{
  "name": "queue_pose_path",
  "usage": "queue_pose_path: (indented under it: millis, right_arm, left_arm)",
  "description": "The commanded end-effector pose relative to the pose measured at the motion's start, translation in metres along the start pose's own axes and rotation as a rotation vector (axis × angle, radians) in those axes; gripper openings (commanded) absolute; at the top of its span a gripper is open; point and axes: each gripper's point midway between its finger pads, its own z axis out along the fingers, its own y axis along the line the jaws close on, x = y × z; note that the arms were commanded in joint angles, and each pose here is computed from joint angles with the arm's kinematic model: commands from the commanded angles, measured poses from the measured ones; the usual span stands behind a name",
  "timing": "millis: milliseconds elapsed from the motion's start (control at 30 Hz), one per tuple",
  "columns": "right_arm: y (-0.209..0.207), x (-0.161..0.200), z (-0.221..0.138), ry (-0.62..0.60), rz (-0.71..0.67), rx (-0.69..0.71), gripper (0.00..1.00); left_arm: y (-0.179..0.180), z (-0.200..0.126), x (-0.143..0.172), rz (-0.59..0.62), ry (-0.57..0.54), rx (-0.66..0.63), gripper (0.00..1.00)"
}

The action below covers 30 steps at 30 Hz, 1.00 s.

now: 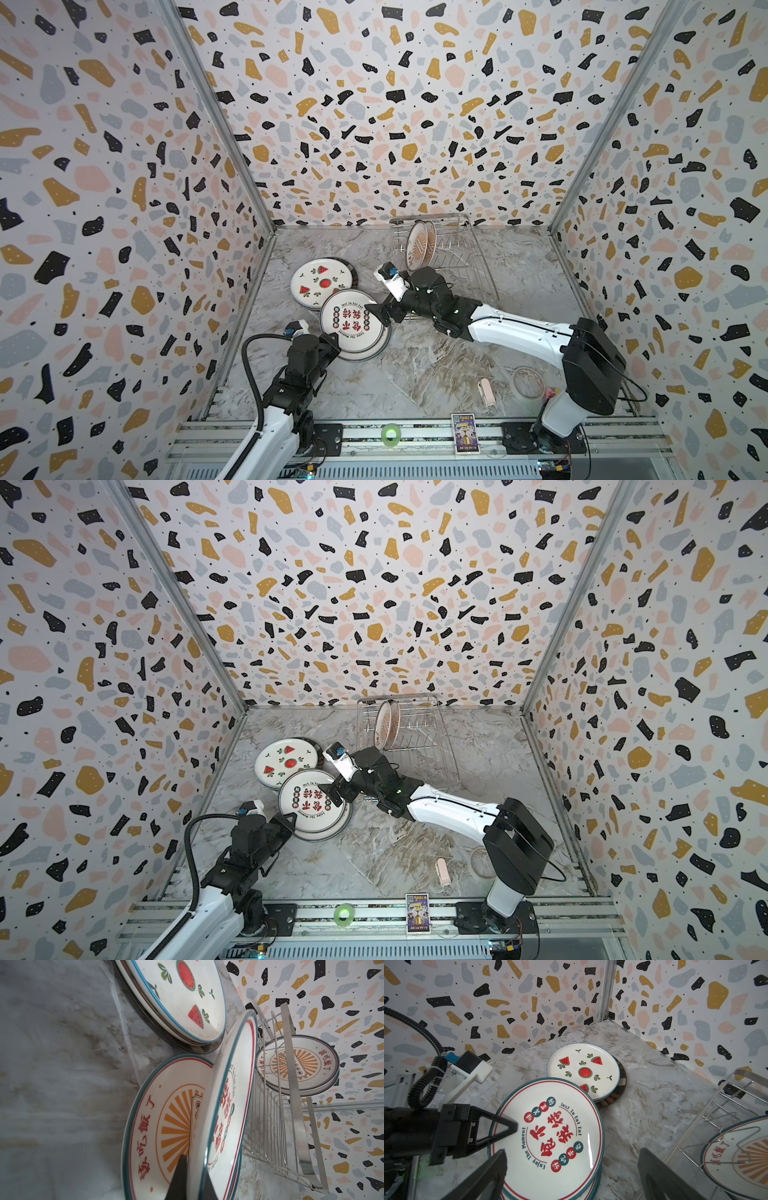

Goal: Unload the plates from the dish rack
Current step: Place the plate among the plates.

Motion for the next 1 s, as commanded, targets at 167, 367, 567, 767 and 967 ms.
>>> queue_pose_path:
  millis: [167, 367, 567, 767, 967]
  right_arm:
    - [0.005, -0.002, 0.012, 0.046, -0.099, 0.063, 0.99]
    - [-0.003, 0.005, 0.02, 0.082, -0.112, 0.127, 1.0]
    - [-0.005, 0.007, 0.021, 0.091, -0.119, 0.144, 1.0]
    - [-0.007, 0.008, 0.021, 0.094, -0.119, 0.157, 1.0]
    - [-0.007, 0.006, 0.021, 0.093, -0.123, 0.157, 1.0]
  left_arm:
    - [-0.009, 0.005, -0.004, -0.044, -0.011, 0.05, 0.0]
    - [-0.009, 0.005, -0.002, -0.047, -0.007, 0.055, 0.11]
    - [-0.006, 0.004, -0.006, -0.035, -0.026, 0.032, 0.21]
    - [-0.009, 0.0, -0.013, 0.038, -0.05, 0.019, 0.3]
    - [-0.002, -0.005, -0.022, 0.068, -0.102, -0.023, 0.39]
